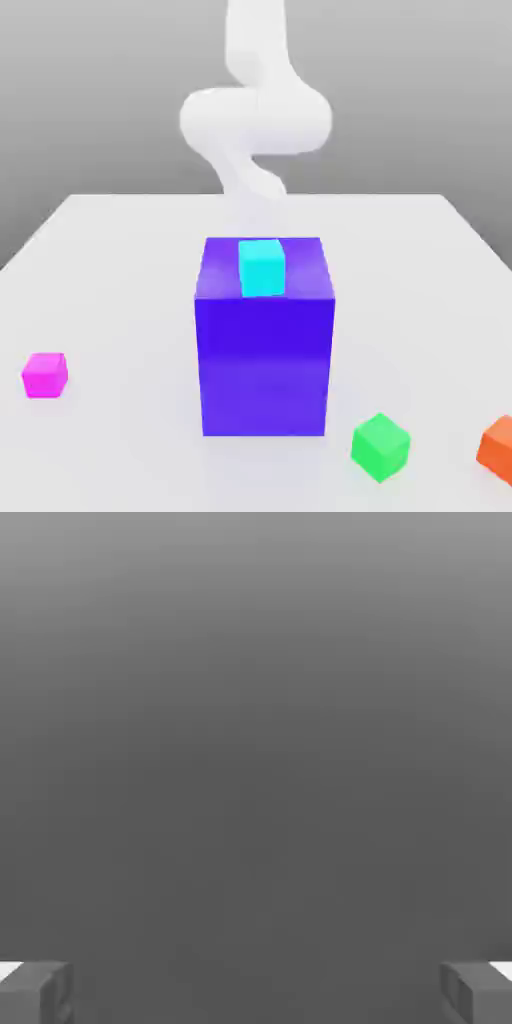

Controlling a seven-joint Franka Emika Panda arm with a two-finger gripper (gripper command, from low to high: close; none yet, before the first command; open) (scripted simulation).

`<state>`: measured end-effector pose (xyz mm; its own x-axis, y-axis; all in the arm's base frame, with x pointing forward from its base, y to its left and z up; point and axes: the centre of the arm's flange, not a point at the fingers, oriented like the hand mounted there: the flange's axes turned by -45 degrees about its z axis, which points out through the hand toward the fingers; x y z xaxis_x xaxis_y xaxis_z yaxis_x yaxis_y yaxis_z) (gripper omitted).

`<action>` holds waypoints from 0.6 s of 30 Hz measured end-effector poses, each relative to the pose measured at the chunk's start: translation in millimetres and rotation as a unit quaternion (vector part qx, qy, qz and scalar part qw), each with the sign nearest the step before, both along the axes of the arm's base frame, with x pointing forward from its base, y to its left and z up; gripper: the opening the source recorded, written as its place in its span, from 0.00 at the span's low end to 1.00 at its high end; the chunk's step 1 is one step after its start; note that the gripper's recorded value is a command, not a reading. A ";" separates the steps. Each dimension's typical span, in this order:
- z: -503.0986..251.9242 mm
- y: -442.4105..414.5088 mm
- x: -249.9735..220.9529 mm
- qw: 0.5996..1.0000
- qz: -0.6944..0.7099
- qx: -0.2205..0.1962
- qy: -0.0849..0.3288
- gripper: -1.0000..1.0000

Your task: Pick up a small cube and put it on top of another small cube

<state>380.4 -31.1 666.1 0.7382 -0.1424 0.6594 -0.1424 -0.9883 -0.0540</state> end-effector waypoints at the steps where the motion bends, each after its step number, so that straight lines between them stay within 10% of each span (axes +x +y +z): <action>1: -20.1 -14.8 12.2 0.999 -0.029 0.011 0.016 0.50; 9: -183.3 -138.6 48.7 0.957 -0.246 0.097 0.120 0.50; 18: -370.7 -260.0 -24.3 0.827 -0.484 0.196 0.208 0.50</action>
